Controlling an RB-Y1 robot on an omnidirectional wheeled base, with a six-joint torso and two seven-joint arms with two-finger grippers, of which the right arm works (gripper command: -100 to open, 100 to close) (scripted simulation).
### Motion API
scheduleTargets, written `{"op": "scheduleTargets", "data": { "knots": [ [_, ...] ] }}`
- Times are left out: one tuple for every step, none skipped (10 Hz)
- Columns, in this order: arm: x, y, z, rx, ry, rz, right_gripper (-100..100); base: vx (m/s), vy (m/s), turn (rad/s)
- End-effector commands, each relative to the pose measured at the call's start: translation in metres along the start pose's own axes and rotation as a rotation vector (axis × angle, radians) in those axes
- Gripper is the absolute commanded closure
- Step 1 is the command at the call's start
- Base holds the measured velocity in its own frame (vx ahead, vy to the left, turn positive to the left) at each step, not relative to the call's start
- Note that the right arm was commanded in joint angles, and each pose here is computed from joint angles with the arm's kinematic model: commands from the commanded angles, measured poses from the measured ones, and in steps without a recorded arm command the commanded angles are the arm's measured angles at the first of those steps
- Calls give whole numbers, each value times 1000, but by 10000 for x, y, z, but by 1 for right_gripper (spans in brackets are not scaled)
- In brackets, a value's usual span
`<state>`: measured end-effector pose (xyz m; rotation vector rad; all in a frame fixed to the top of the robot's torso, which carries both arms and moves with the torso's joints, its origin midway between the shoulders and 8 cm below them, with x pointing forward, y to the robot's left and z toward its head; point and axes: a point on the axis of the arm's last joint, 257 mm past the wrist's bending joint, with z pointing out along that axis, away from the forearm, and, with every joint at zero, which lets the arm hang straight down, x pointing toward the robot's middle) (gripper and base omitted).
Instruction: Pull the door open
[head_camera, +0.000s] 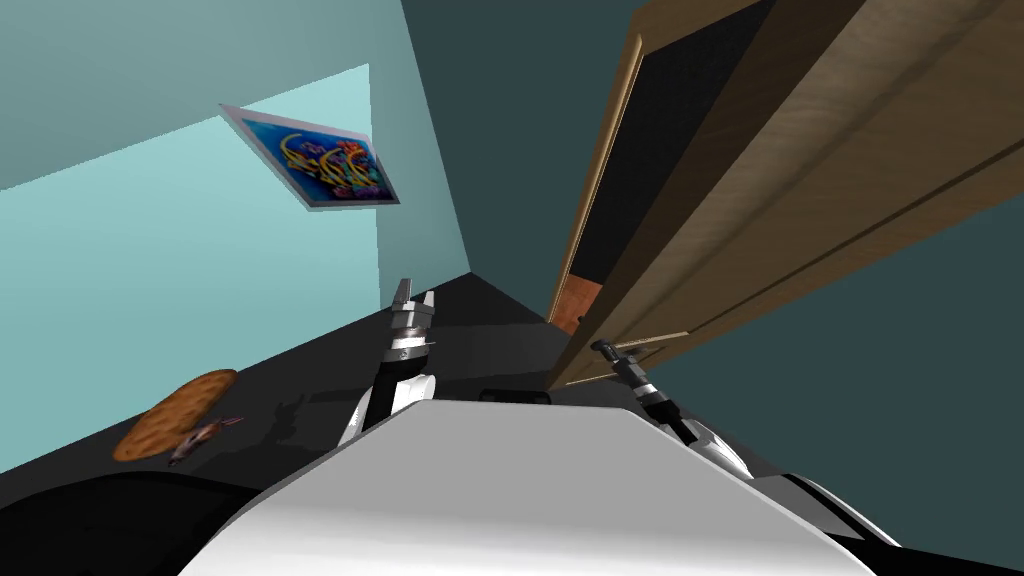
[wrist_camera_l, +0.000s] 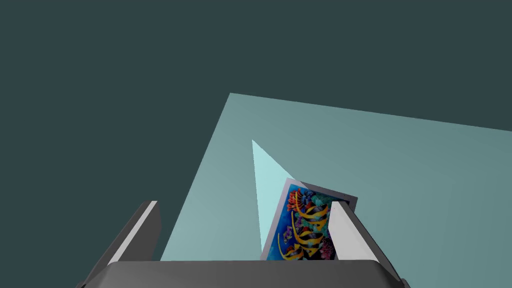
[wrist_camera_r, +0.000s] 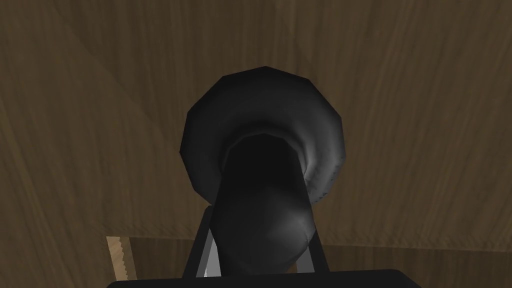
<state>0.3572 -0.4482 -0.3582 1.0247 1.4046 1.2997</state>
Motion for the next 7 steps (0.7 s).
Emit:
{"op": "scheduleTargets", "data": {
  "knots": [
    [-14,-1,-20,2,1,-4,100,-227,-89,199],
    [-17,2,-22,1,2,-4,100,-224,-131,169],
    [-20,6,-25,0,3,-5,100,-229,-86,176],
    [-23,9,-28,0,4,-6,100,-219,-95,175],
    [-26,12,-31,-1,6,-6,100,-190,-99,174],
    [-28,16,-33,-2,7,-7,100,-221,-123,187],
    [-31,19,-36,-3,8,-8,100,-218,-119,189]
  ]
}}
